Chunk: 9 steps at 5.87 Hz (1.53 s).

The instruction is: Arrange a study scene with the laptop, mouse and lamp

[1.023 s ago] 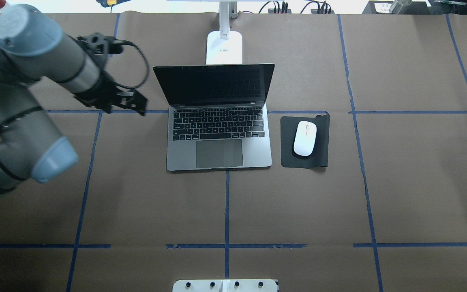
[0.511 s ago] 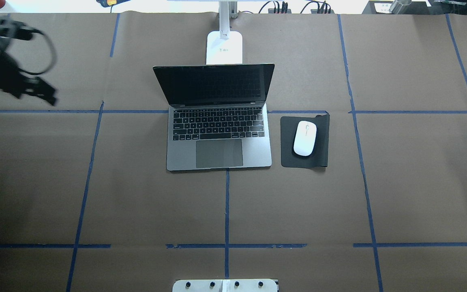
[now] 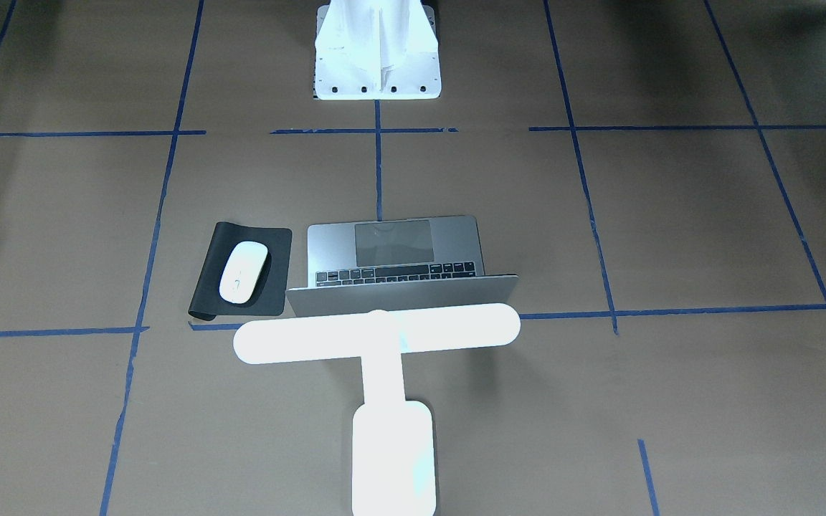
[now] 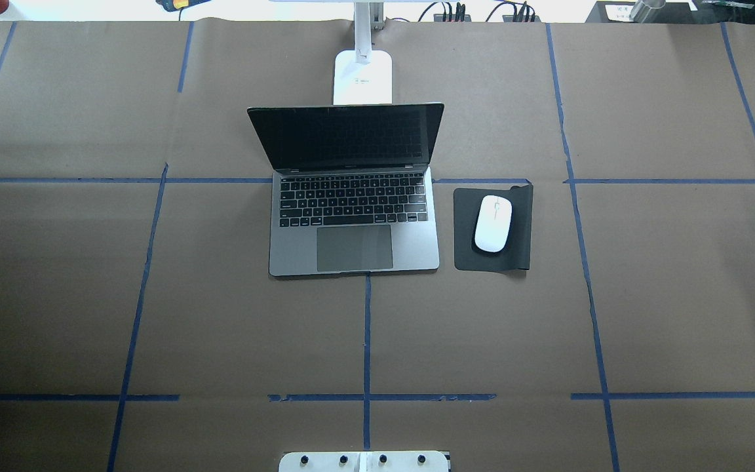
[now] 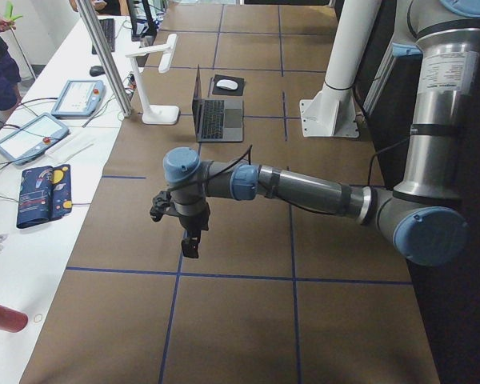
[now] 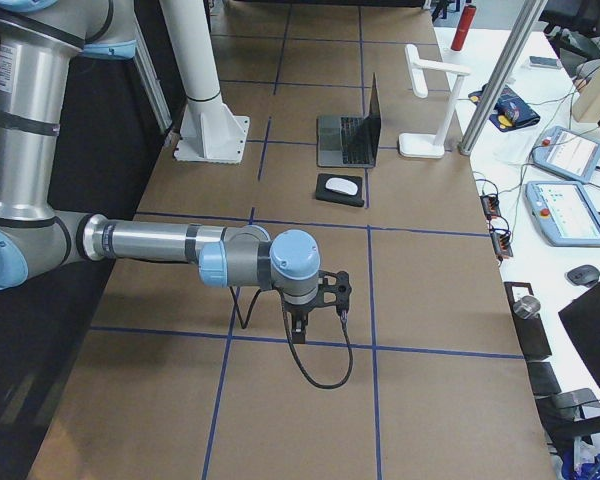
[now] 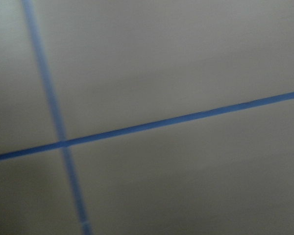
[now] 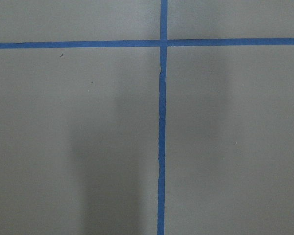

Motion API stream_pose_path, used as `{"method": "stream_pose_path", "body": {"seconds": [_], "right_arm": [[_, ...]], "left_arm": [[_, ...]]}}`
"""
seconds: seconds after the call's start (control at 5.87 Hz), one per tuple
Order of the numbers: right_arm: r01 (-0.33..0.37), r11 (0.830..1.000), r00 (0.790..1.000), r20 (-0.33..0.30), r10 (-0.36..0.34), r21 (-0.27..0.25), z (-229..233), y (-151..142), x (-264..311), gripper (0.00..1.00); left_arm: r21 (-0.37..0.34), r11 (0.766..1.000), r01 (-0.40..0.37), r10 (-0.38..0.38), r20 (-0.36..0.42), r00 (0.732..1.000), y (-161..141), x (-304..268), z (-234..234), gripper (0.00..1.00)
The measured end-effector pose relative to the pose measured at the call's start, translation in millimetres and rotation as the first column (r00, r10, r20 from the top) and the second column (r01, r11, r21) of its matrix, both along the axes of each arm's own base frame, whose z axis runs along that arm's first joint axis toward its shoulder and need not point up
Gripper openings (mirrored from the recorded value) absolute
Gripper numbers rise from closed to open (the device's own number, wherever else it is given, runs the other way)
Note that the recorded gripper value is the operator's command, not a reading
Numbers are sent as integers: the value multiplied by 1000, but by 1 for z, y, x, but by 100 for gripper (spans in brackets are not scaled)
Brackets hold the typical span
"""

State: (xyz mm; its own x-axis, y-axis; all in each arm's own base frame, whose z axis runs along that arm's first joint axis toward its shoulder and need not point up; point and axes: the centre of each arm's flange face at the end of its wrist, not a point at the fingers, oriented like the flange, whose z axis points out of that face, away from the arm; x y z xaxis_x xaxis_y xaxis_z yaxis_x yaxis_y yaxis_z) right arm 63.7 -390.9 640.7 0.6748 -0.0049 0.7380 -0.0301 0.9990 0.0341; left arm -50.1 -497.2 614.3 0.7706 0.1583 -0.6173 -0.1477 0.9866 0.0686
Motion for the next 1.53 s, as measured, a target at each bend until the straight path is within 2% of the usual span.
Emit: {"method": "stream_pose_path", "body": {"seconds": [0.17,0.51,0.85,1.53], "right_arm": [[0,1000,1000,0,0,-1,0,0,0,100],[0,1000,1000,-2,0,0,0,0,0,100],[-1,1000,1000,-2,1,0,0,0,0,100],[-3,1000,1000,-3,3,5,-1,-1,1,100]], "left_arm": [[-39,999,0,0,-2,1000,17,-15,34,100],[-87,996,4,-10,-63,998,37,-15,63,100],[-98,995,6,-16,-100,995,40,-12,66,100],[-97,995,9,-19,-103,995,39,-11,64,100]]}}
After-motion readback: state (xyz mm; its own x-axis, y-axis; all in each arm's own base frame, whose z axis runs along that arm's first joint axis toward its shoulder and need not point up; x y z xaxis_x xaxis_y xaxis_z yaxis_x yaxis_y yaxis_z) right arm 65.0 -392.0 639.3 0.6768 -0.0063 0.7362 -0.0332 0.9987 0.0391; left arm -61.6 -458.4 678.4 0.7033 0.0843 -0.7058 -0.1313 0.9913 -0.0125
